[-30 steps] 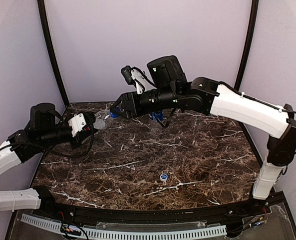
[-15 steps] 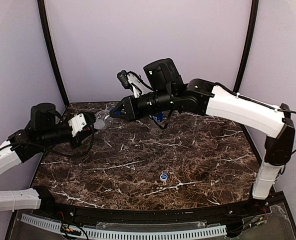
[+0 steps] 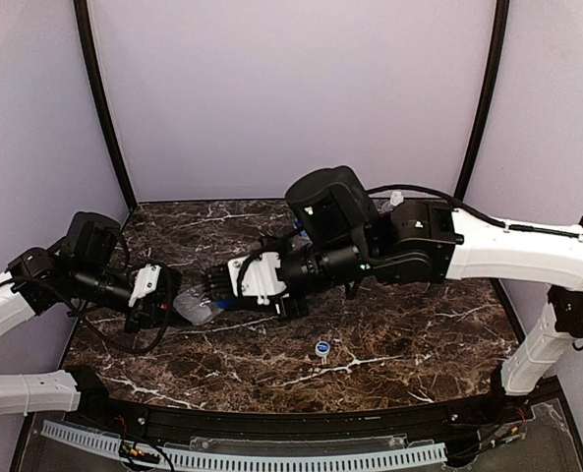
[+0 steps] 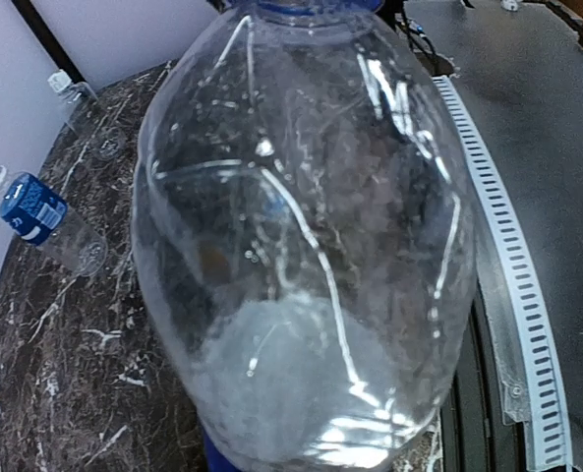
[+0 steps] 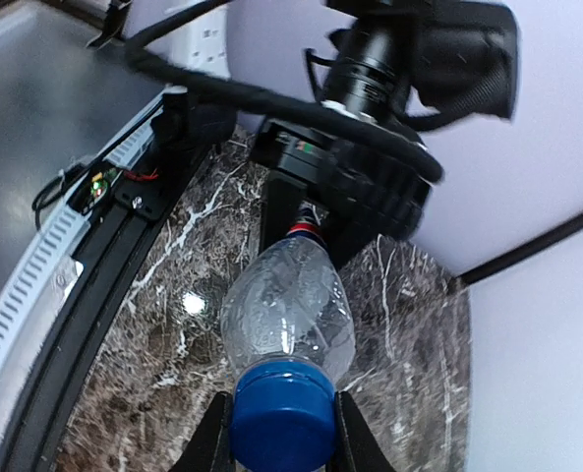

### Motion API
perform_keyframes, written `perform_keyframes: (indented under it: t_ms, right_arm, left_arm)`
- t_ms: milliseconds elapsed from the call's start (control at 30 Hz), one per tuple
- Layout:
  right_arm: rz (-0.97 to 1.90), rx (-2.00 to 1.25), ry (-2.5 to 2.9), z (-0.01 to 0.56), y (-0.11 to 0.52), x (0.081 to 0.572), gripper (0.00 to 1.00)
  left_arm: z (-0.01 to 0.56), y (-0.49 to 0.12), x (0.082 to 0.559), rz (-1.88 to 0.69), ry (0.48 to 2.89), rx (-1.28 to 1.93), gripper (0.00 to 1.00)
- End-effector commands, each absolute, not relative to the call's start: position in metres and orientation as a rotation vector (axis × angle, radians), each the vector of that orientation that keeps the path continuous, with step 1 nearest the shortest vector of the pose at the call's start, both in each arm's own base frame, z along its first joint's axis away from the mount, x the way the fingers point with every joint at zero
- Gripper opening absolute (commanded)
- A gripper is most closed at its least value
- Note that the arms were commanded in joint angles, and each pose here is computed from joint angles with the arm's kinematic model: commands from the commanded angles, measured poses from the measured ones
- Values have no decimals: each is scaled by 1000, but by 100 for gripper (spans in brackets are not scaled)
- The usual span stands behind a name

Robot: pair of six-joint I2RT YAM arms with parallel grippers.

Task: Unscrew the bottle caps

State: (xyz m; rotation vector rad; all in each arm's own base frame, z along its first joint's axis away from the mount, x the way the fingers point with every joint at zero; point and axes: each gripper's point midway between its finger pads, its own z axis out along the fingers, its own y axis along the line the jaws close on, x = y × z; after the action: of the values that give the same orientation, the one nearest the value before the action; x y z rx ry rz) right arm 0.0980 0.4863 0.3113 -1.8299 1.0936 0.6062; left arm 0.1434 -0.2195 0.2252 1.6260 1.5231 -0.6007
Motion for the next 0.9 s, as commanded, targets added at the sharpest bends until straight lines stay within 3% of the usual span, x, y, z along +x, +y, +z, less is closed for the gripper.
perform_keyframes:
  t_ms: [0, 100, 200, 300, 367, 433, 467, 500, 733, 867]
  right_arm:
    - [312, -2134, 460, 277, 485, 48, 0]
    - [21, -2145, 386, 271, 492, 76, 0]
    - [-175, -2044, 346, 279, 497, 98, 8]
    - [-165, -1947, 352, 296, 499, 99, 33]
    - [-133, -1910, 390, 305, 498, 99, 57]
    - [-113, -1865, 436, 314, 497, 101, 72]
    - [-109, -1831, 458, 319, 495, 102, 93]
    - [-94, -1799, 476, 326, 493, 102, 98]
    - [106, -1660, 694, 351, 480, 100, 99]
    - [422, -1579, 825, 373, 476, 81, 98]
  left_arm:
    - [227, -219, 131, -641, 1474, 1696, 21]
    - [227, -219, 132, -631, 1465, 1707, 21]
    - [227, -218, 132, -629, 1463, 1708, 20]
    - [227, -218, 131, -629, 1460, 1702, 20]
    - [226, -218, 131, -632, 1462, 1698, 20]
    - [226, -217, 131, -628, 1465, 1696, 20]
    - [226, -217, 131, -626, 1466, 1695, 20]
    - [227, -217, 133, -618, 1467, 1687, 20]
    - [232, -219, 156, -537, 1488, 1581, 20]
    - [239, -220, 174, -468, 1489, 1499, 20]
